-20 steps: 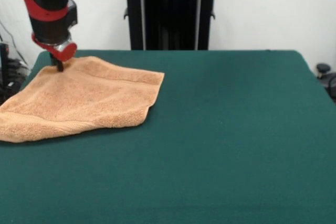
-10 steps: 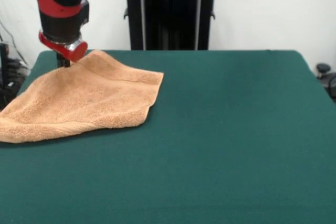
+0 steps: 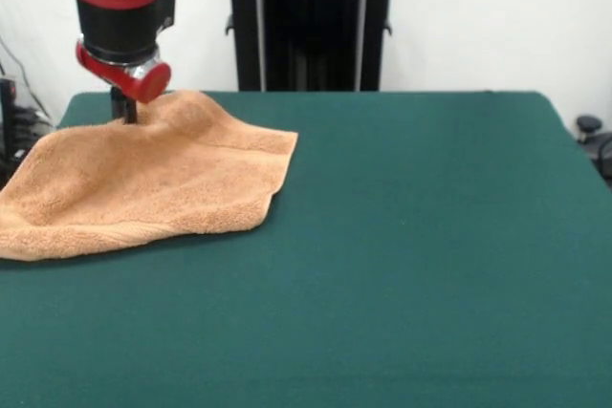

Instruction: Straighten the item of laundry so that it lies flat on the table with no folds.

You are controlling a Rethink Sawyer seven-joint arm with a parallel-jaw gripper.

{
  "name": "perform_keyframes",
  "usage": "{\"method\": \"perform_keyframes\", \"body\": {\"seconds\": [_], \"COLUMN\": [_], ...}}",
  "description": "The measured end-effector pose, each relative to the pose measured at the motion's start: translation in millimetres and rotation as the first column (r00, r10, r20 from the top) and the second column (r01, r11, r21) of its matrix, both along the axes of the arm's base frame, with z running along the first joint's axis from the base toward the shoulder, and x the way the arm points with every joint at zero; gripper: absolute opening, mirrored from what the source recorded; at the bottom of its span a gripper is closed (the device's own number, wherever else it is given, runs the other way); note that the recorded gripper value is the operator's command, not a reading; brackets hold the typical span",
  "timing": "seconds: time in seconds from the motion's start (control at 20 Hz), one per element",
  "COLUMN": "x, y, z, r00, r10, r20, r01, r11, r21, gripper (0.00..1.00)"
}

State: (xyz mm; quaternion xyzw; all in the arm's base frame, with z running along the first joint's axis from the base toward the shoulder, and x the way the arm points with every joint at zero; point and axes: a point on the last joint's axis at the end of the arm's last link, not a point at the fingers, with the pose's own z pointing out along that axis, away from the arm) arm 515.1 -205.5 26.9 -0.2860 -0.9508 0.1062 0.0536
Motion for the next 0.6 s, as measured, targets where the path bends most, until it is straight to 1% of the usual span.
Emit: {"method": "perform_keyframes", "body": {"seconds": [0.35,0.5,0.6], "x": [16.2,20.6,24.8], "y": [27,30,29], "z": [5,13,30], "r00": [1.000,1.000,0.999], "r10": [-0.013,-0.023,-0.044], "r20": [0.002,0.001,-0.008], "r01": [0.013,0.023,0.044], "r11": [1.000,0.999,0.998], "r21": [0.026,0.030,0.037], "gripper": [0.00,0.00,0.00]}}
